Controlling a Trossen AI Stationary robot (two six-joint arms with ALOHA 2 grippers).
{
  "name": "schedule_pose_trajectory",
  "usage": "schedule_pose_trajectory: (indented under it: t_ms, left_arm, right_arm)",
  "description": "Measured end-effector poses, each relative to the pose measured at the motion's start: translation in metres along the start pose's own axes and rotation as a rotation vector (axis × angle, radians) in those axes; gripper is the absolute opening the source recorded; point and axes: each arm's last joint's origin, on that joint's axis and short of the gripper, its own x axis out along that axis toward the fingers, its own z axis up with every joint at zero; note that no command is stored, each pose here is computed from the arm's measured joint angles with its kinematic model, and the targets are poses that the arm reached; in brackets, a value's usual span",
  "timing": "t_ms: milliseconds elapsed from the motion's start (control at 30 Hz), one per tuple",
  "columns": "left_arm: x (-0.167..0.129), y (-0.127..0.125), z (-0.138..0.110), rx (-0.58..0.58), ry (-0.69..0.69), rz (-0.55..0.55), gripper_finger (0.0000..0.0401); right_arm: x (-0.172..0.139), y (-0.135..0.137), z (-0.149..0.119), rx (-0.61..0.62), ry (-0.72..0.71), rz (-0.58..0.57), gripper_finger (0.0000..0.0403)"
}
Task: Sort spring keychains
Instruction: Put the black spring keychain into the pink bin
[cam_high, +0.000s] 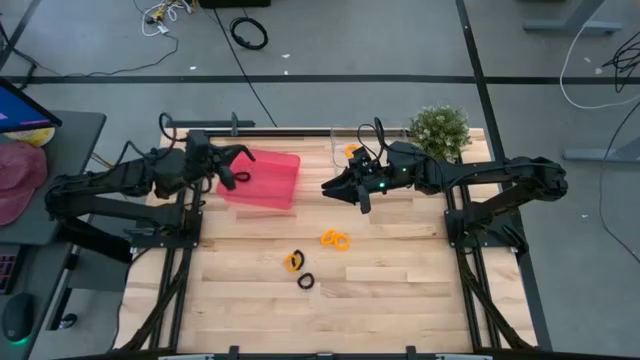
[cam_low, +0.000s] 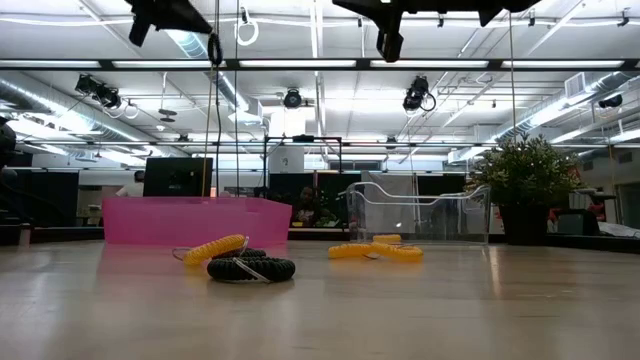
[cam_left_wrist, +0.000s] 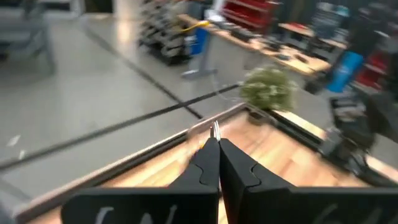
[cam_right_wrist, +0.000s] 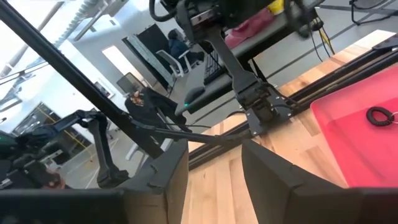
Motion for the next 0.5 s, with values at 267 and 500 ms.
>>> schedule_pose_trajectory:
  t_ms: [267, 500]
  left_arm:
    - [0.021, 0.006, -0.017, -0.143, 0.093, 0.197, 0.0]
    - [0.047, 0.009, -0.025, -0.179, 0.14, 0.301, 0.0]
  right_arm:
    - [0.0, -0.001, 0.0, 0.0, -0.01, -0.025, 0.0153]
    - [0.0, -0.002, -0.001, 0.004, 0.004, -0.036, 0.0153]
